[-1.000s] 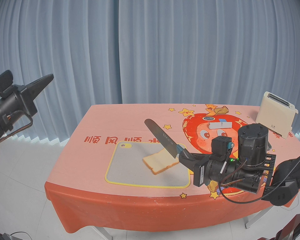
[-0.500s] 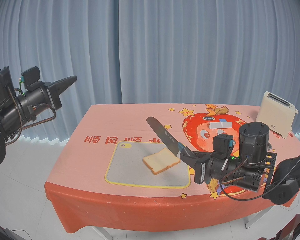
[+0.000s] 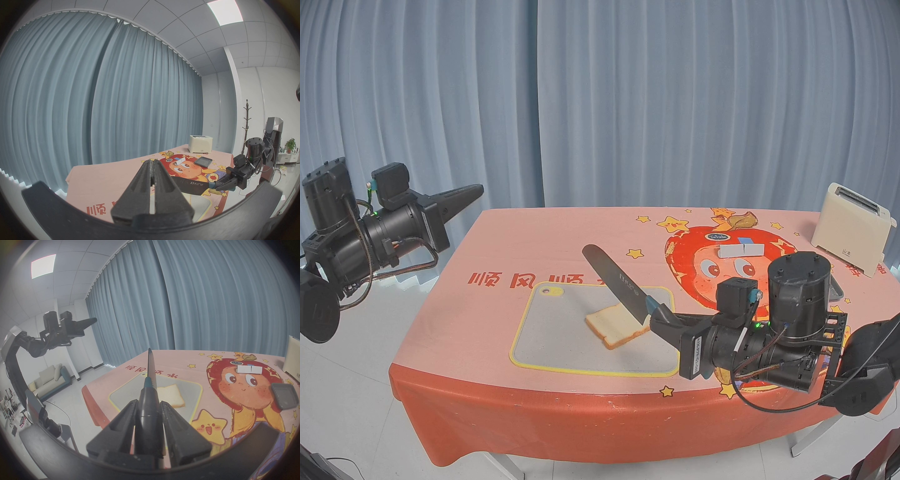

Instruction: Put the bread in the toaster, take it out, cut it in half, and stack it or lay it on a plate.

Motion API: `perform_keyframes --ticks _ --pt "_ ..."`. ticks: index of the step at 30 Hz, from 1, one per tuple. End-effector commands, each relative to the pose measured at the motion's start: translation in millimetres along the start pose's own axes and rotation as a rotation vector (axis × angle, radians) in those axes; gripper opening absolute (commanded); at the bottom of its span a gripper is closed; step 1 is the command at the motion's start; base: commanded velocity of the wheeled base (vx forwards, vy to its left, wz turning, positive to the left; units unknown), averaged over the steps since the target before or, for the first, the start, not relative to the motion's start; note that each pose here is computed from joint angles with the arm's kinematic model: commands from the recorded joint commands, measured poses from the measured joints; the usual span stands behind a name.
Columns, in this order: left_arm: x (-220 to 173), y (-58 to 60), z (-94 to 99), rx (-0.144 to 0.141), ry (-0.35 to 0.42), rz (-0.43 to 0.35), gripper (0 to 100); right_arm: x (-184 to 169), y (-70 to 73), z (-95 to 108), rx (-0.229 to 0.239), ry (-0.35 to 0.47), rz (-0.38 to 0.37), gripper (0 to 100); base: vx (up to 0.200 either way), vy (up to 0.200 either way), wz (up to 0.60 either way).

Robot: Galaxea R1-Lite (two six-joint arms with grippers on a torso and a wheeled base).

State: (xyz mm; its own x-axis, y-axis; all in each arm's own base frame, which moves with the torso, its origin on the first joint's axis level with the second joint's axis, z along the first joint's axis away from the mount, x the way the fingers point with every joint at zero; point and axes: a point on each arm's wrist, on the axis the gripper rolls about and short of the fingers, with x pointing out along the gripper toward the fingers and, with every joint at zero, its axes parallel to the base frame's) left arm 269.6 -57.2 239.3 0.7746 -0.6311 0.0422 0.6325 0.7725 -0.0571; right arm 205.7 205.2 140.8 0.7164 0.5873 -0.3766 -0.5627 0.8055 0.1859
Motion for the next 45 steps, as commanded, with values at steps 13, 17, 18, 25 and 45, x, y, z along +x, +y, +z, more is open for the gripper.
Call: perform_keyframes --ticks 13,17,18,25,45 --pt "58.9 -12.9 -76.9 -0.043 0.095 -0.104 0 -0.9 -0.9 -8.8 0.000 0.099 -0.020 0 0.000 0.000 0.00" --pt "69.8 -25.4 -85.7 -0.044 0.098 -0.124 0 -0.7 -2.0 -7.8 0.002 0.090 -0.022 0 0.000 0.000 0.00" --pt "71.1 -24.8 -86.6 -0.044 0.091 -0.121 0 -0.7 -2.0 -7.8 0.002 0.090 -0.022 0 0.000 0.000 0.00" --pt "82.0 -21.0 -89.7 -0.029 0.044 -0.100 0 -0.2 -1.6 -9.8 -0.006 0.103 -0.024 0 0.000 0.000 0.00" --pt "100.1 -31.5 -109.4 -0.045 0.043 -0.116 0 -2.8 -1.6 -7.9 -0.011 0.095 -0.030 0 0.000 0.000 0.00"
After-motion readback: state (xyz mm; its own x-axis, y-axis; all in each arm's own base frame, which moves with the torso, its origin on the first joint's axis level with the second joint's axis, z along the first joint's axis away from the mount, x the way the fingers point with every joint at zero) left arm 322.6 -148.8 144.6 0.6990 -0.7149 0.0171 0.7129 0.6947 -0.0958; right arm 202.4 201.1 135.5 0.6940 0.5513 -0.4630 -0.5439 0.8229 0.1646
